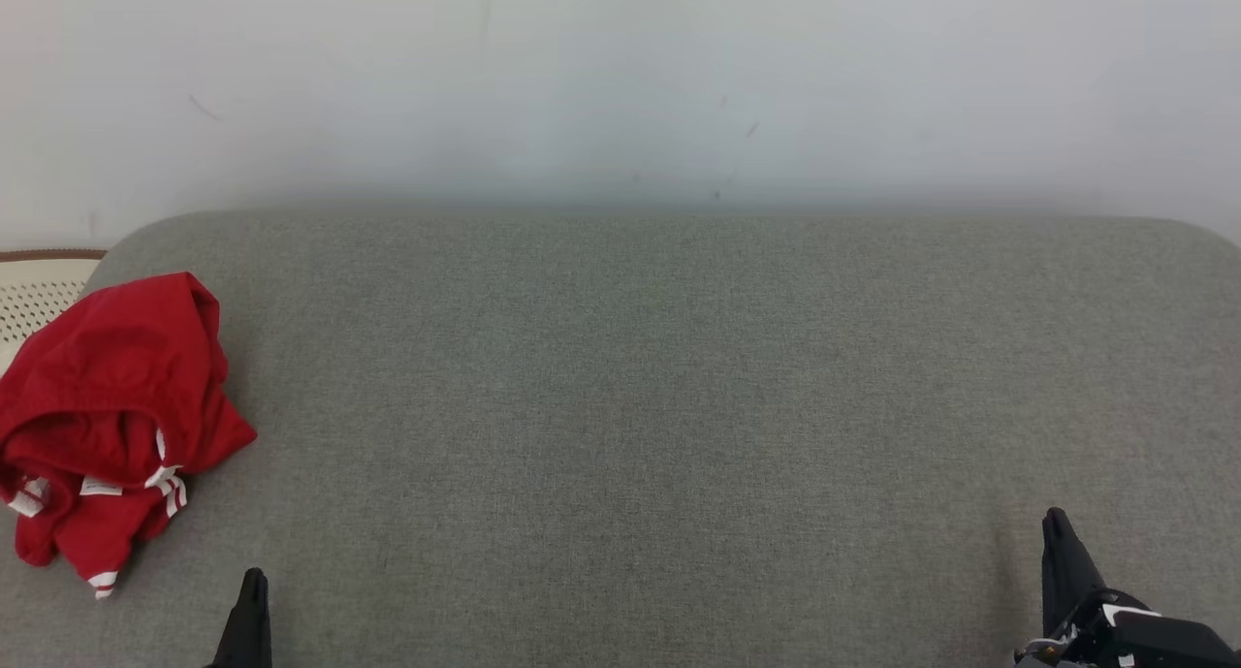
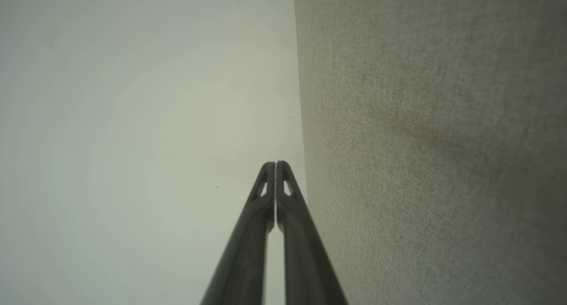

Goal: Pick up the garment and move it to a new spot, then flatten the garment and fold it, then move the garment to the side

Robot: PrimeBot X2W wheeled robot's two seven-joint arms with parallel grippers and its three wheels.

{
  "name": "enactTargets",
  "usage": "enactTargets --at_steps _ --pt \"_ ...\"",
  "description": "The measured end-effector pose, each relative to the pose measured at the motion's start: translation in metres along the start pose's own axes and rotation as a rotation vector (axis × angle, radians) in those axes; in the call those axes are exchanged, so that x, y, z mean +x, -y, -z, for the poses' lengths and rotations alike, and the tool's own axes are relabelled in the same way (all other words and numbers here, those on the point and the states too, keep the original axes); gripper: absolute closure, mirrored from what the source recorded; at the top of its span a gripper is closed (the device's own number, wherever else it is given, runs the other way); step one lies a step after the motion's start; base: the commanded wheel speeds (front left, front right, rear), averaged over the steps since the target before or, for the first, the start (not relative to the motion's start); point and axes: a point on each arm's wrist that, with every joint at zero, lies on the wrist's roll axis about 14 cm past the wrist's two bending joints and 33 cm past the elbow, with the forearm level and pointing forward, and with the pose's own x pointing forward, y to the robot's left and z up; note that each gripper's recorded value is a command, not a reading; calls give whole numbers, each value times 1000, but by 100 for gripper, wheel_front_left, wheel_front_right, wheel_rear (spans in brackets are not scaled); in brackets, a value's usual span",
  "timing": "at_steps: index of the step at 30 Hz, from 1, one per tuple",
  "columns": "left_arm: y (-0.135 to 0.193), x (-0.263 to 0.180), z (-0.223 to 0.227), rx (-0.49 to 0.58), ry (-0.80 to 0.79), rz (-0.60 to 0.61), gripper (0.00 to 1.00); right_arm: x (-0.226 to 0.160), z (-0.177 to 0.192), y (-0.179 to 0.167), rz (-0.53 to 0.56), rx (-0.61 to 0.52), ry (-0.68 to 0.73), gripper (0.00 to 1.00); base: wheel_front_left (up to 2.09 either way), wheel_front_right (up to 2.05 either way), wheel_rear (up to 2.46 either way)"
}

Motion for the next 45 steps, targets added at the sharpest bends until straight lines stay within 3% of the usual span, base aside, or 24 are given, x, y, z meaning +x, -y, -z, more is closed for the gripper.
enactTargets --at_steps 6,13,45 --pt "-24 -9 6 -17 -2 -69 0 -9 1 24 71 9 3 0 0 0 0" --pt "-25 -10 3 41 22 -77 0 -8 5 21 63 -50 -6 0 0 0 0" --pt "-23 -6 7 719 18 -99 0 -4 32 17 9 -674 -126 0 0 0 0"
